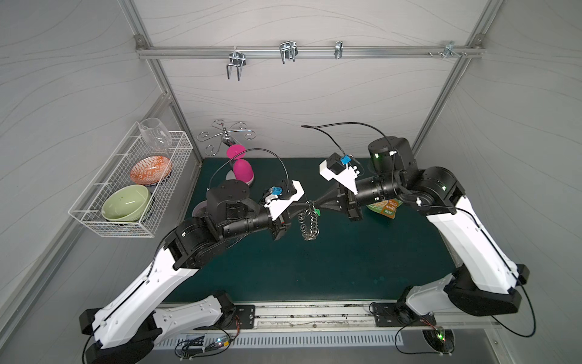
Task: Attach keys to a key ring
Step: Insert the key onto the keyring.
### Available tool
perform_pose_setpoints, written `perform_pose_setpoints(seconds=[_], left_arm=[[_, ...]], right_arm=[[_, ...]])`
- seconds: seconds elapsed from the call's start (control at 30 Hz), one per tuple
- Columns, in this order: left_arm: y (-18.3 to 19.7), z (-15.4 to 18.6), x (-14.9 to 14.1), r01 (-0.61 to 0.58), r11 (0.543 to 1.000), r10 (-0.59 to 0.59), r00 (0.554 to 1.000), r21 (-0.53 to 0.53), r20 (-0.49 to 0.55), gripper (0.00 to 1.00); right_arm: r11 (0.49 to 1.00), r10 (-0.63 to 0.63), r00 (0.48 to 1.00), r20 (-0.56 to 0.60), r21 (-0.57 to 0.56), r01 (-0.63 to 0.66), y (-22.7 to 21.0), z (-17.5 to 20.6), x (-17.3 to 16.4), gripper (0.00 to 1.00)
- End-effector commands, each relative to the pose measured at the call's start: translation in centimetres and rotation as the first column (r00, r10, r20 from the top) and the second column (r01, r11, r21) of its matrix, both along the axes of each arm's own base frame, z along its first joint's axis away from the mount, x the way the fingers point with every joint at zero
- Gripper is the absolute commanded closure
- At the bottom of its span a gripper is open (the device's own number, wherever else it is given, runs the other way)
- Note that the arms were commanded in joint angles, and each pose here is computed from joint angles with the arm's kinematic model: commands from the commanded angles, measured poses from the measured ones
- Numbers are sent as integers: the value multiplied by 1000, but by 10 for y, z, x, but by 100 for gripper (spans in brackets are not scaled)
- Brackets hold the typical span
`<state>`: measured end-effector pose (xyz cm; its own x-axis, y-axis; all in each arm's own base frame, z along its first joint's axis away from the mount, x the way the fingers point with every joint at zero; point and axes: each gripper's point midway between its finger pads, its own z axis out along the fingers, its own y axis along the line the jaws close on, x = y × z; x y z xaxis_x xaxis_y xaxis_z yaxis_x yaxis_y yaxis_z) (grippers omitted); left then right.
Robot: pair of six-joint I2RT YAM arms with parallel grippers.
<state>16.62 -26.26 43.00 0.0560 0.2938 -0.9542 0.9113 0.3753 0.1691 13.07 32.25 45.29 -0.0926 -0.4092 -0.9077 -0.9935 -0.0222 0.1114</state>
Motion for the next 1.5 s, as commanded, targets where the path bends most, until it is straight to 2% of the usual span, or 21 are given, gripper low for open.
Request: perform_pose_setpoints(seconds=[0.0,0.4,1.03,1.47], left_arm=[[2,27,-4,9,999,-6,996,-33,86,100],[0,24,1,-25,1000,23,992,16,122,100],[1,26,10,-82,996,77,985,24,153,100],[2,27,18,-135,990,127,976,32,179,100]], right_arm=[[1000,8,1000,20,-9,-7,-1,1,-3,100],[999,-5,1000,18,-47,6,2,-6,-2,100],[991,-104,995,-2,-87,103,8,-14,12,100],[987,-127,992,6,-93,127,13,-17,14,100]])
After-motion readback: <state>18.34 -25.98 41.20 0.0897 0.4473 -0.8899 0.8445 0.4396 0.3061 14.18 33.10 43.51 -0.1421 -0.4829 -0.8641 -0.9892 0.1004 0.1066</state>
